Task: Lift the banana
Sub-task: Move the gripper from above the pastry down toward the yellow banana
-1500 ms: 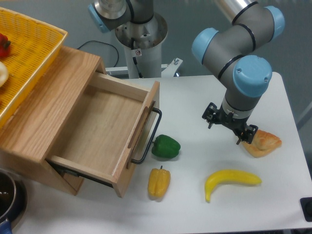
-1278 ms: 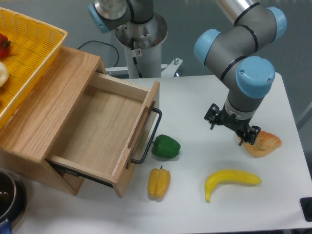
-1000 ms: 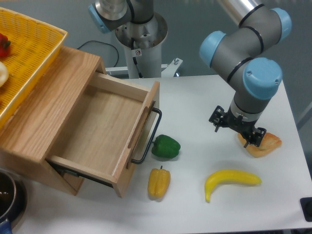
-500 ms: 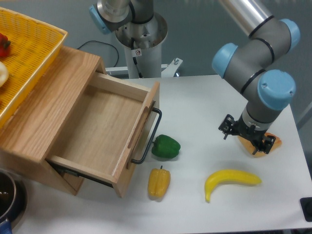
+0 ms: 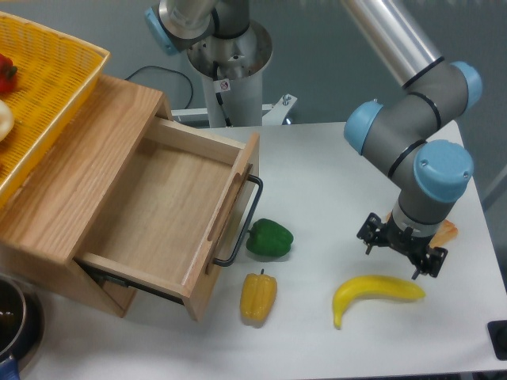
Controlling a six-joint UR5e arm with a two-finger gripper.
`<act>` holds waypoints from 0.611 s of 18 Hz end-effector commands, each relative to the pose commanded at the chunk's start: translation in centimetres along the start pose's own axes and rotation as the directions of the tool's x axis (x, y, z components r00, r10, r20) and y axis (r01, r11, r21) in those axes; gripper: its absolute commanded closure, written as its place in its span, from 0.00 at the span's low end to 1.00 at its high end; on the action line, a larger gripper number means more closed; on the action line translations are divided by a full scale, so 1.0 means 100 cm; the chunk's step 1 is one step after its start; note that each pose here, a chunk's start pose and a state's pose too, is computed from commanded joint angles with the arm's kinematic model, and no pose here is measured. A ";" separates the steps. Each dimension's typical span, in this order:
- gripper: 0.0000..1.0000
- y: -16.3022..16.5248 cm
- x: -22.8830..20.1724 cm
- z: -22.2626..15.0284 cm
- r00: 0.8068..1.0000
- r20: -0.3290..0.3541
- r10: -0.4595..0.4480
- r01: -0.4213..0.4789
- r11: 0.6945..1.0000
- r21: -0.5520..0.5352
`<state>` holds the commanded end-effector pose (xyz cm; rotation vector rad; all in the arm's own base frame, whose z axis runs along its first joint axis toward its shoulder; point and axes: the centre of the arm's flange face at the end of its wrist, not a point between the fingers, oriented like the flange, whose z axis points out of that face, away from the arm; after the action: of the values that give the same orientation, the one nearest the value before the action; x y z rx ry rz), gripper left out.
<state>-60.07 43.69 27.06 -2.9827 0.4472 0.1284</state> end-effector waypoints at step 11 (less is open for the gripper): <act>0.00 0.005 -0.004 0.030 0.954 0.019 0.300 -0.300 0.954 -0.026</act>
<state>-60.75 43.76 24.06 -2.9104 0.9000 0.1956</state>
